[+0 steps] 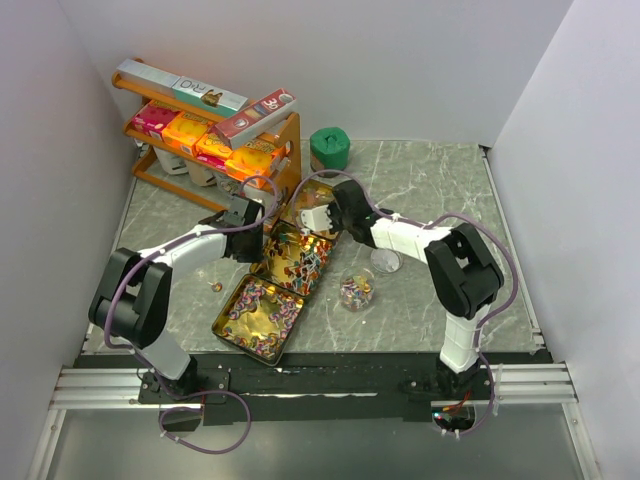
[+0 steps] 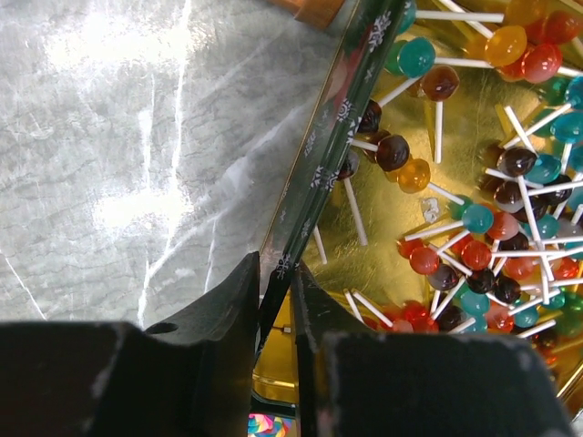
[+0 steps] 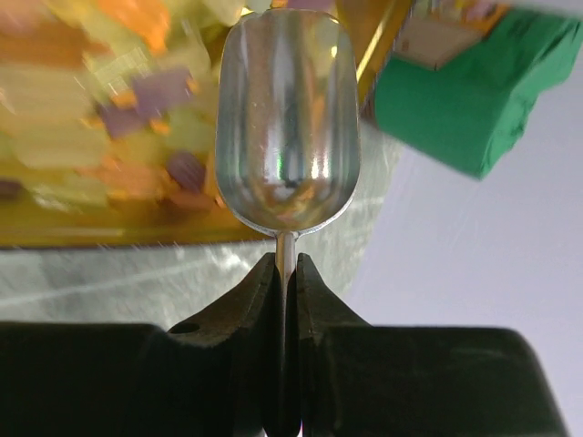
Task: Pack the candies
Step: Scoop the fake candies from the storage box, then place the fake candies in the packing bottle.
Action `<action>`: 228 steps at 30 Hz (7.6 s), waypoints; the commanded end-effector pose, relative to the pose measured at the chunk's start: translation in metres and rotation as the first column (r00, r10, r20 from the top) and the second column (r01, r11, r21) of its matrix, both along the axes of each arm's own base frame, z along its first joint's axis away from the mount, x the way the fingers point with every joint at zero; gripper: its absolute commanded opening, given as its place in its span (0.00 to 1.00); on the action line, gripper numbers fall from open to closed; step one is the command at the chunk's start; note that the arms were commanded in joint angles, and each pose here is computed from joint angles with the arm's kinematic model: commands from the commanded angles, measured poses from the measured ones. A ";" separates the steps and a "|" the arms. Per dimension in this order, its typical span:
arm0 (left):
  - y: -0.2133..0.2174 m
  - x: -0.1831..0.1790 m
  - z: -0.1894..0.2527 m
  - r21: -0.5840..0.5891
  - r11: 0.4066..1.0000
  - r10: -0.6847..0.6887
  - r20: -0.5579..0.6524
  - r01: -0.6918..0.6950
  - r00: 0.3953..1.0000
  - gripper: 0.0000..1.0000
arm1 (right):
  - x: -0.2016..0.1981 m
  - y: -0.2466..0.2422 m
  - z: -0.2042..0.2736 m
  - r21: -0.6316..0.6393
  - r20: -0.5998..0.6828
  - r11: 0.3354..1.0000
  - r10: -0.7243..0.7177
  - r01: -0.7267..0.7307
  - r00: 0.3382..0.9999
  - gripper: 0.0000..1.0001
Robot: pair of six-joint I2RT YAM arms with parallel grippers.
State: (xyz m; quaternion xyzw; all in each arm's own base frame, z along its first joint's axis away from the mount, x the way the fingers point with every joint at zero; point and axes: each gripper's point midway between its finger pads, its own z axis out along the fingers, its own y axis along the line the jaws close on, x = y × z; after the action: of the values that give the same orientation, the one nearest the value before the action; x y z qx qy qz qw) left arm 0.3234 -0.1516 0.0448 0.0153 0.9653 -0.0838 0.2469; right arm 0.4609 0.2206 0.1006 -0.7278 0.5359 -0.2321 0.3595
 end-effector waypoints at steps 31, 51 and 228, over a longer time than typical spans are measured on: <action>-0.011 0.016 0.009 -0.034 0.999 -0.008 0.015 0.008 1.000 0.06 | -0.076 0.089 -0.058 0.283 -0.382 0.947 0.259 -0.155 0.887 0.00; -0.012 0.017 0.010 -0.038 0.999 -0.007 0.022 0.008 1.000 0.02 | -0.094 0.097 -0.071 0.238 -0.516 0.969 0.190 -0.073 0.835 0.00; -0.016 0.014 0.066 -0.096 0.995 -0.007 0.161 0.023 0.987 0.63 | -0.272 -0.073 0.105 0.626 -0.749 0.144 -0.164 0.767 0.642 0.00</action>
State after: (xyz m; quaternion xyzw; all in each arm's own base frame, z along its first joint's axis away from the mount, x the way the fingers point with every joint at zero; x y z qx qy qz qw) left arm 0.3352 -0.1633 0.0985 0.0276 0.9461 -0.1101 0.3032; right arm 0.2140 0.1633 0.2250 -0.2251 0.8173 0.2181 0.4835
